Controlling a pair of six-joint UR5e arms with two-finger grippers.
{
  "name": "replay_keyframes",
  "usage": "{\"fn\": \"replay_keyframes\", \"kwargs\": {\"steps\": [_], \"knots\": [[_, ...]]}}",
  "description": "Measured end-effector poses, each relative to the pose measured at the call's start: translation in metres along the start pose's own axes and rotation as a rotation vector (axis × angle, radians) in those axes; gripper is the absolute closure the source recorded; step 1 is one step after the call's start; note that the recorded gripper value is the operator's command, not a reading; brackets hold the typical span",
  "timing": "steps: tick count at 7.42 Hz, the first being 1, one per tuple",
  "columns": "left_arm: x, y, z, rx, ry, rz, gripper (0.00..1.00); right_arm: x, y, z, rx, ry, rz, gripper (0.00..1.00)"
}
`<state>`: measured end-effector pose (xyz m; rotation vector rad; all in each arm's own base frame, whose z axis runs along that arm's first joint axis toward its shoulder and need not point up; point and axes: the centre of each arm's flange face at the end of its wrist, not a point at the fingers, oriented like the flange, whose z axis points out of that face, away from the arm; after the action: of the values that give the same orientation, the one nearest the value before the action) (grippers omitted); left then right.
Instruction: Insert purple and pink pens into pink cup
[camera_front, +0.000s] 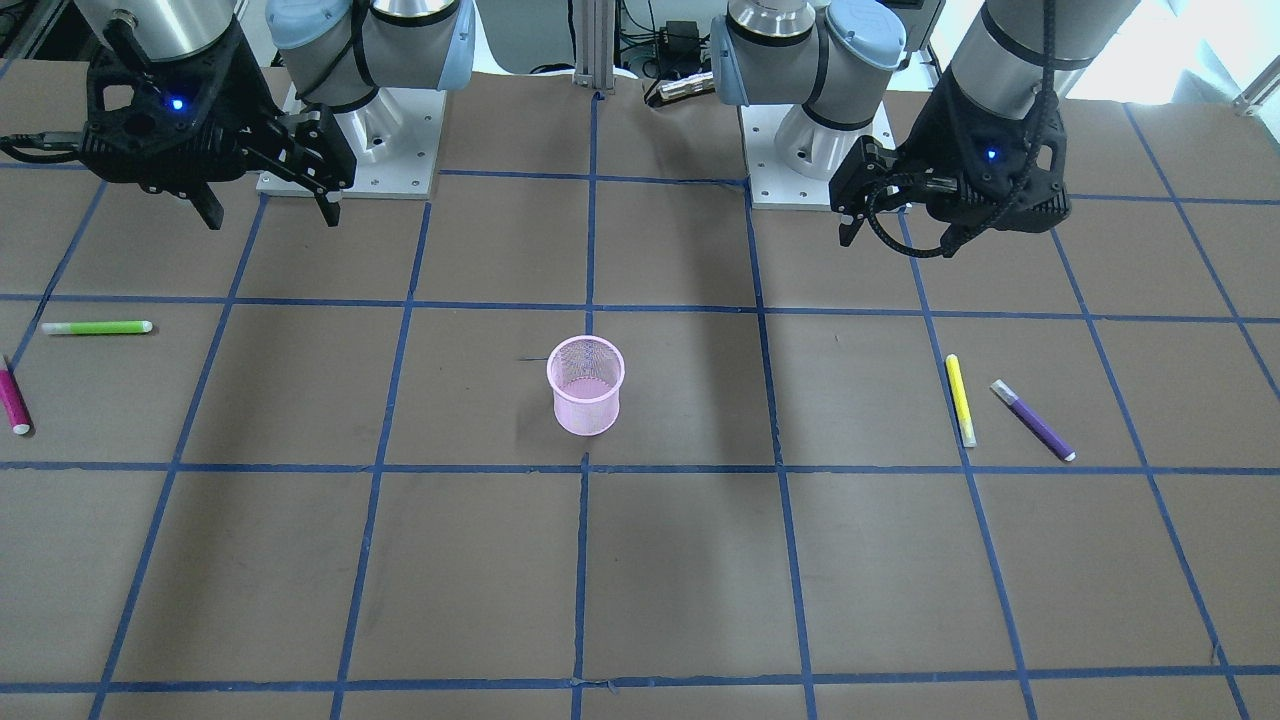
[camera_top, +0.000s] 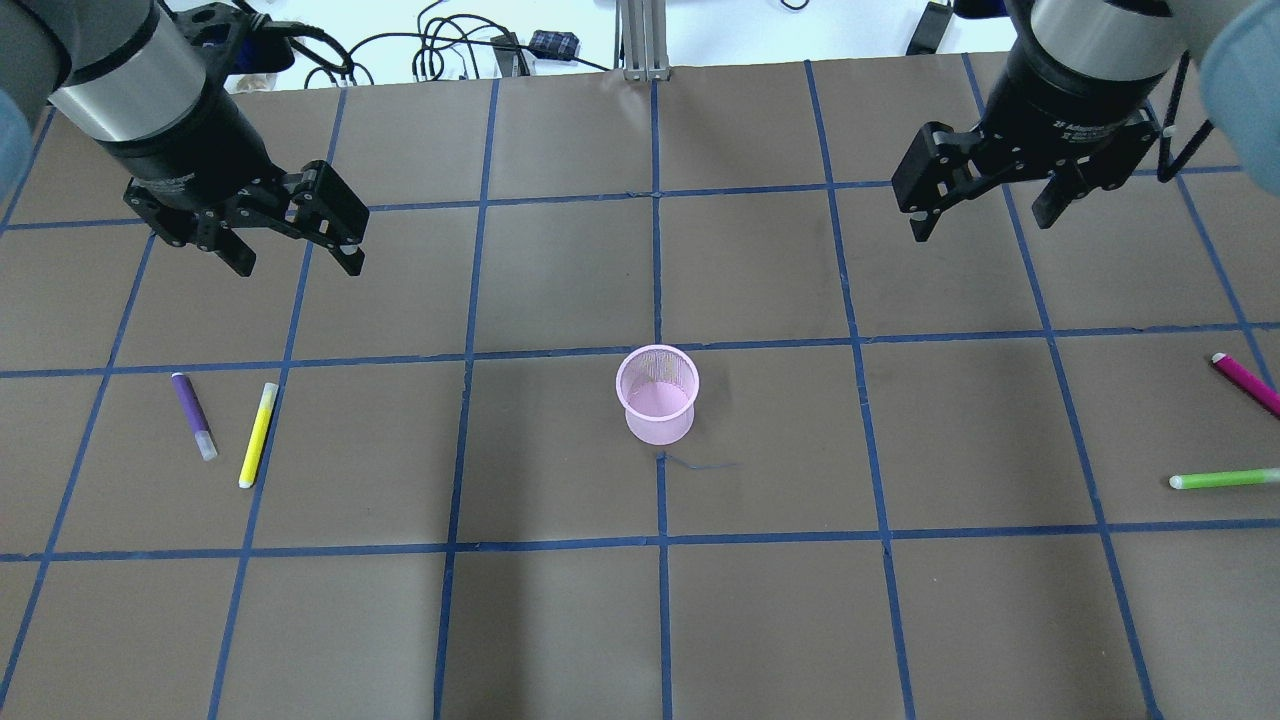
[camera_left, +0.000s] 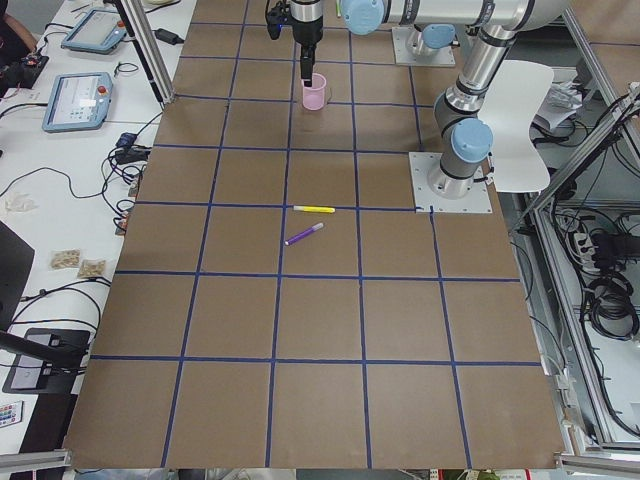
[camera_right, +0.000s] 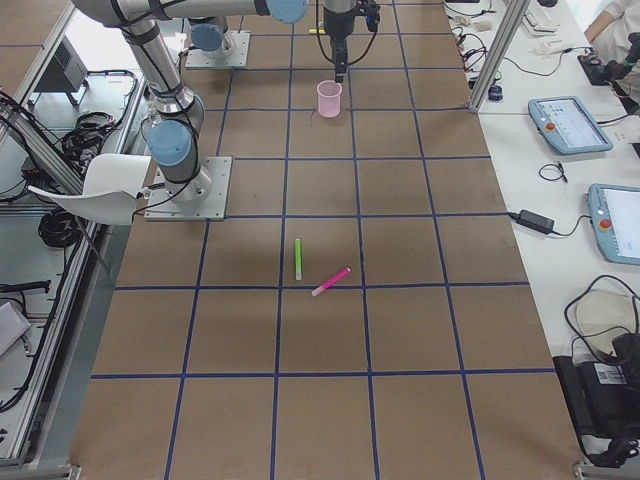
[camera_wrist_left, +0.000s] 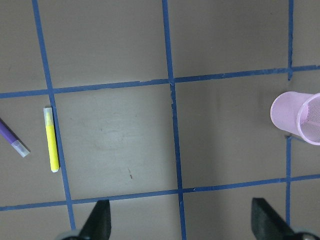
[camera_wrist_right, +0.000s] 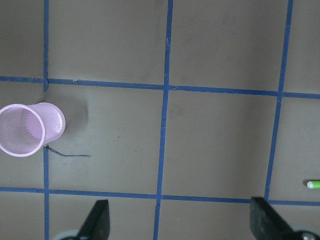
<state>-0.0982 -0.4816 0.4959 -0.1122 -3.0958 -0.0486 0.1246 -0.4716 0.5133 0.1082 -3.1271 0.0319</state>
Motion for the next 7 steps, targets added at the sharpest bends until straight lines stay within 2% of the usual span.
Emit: {"fn": "replay_keyframes", "kwargs": {"steps": [3,5,7], "knots": [[-0.002,0.000,0.000,0.000,0.000,-0.003,0.00,0.002,-0.002,0.003,-0.010,-0.001,-0.008,0.00],[-0.003,0.000,0.000,0.001,0.000,-0.006,0.00,0.007,0.002,0.011,-0.060,0.003,-0.055,0.00],[-0.004,-0.001,0.000,0.001,0.000,-0.008,0.00,0.044,-0.007,0.022,-0.071,-0.004,-0.062,0.00]]}}
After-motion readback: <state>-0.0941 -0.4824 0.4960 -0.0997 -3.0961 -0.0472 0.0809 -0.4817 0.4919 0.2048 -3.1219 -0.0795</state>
